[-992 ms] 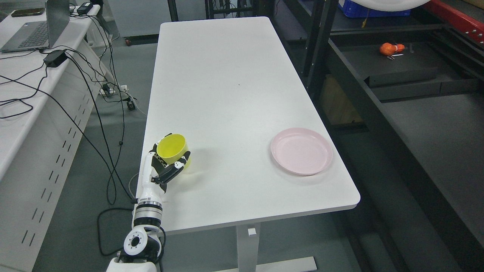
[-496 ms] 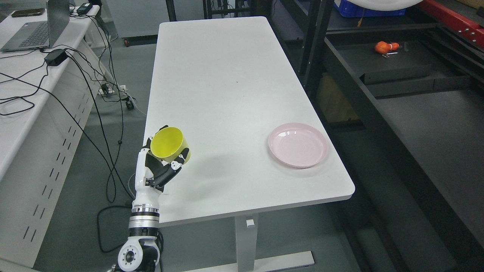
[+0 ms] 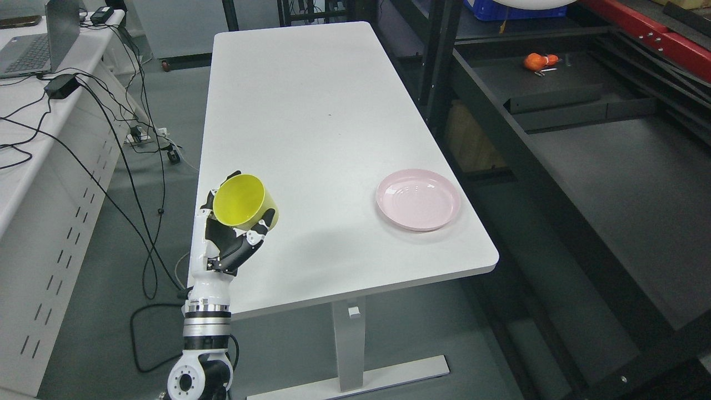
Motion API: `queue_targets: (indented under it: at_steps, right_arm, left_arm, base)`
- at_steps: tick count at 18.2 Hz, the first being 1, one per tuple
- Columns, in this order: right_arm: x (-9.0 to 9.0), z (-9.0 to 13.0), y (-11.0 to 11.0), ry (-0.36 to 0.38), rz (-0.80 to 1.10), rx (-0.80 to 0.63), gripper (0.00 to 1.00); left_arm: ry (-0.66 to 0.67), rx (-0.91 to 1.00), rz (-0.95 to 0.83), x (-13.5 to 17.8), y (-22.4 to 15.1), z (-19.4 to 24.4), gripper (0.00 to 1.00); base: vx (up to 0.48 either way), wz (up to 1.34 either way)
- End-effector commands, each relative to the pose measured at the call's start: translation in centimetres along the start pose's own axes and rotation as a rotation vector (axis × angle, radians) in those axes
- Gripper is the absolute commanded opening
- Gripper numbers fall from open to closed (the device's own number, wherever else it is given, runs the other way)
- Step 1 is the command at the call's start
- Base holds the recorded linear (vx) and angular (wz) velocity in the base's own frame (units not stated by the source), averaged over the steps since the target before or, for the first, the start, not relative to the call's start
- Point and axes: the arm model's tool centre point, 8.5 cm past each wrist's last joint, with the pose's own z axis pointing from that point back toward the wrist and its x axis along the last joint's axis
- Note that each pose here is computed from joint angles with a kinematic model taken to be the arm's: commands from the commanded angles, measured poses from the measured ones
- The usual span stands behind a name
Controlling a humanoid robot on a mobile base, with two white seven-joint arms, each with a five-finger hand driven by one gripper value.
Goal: Place yellow IKEA cup on middle right shelf
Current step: 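Lift the yellow cup with the left hand while turning toward the shelves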
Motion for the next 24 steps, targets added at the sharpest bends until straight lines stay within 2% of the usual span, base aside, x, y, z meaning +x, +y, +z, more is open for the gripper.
queue_targets:
  at_steps: [1, 17, 24]
  right_arm:
    - [-0.9, -0.1, -1.0, 0.015, -0.003, -0.013, 0.99]
    - [-0.9, -0.1, -1.0, 0.015, -0.003, -0.013, 0.99]
    - [-0.9, -0.1, -1.0, 0.015, -0.003, -0.013, 0.99]
  left_arm:
    - [-0.055, -0.034, -0.001, 2.1, -0.6, -0.4, 0.01]
    - [-0.049, -0.049, 0.005, 1.9, -1.2, -0.7, 0.01]
    - [-0.026, -0.122, 0.037, 1.2, -4.0, -0.2, 0.01]
  base:
    - [-0.105, -0.24]
    - [-0.213, -0.49]
    - [-0.258, -0.69]
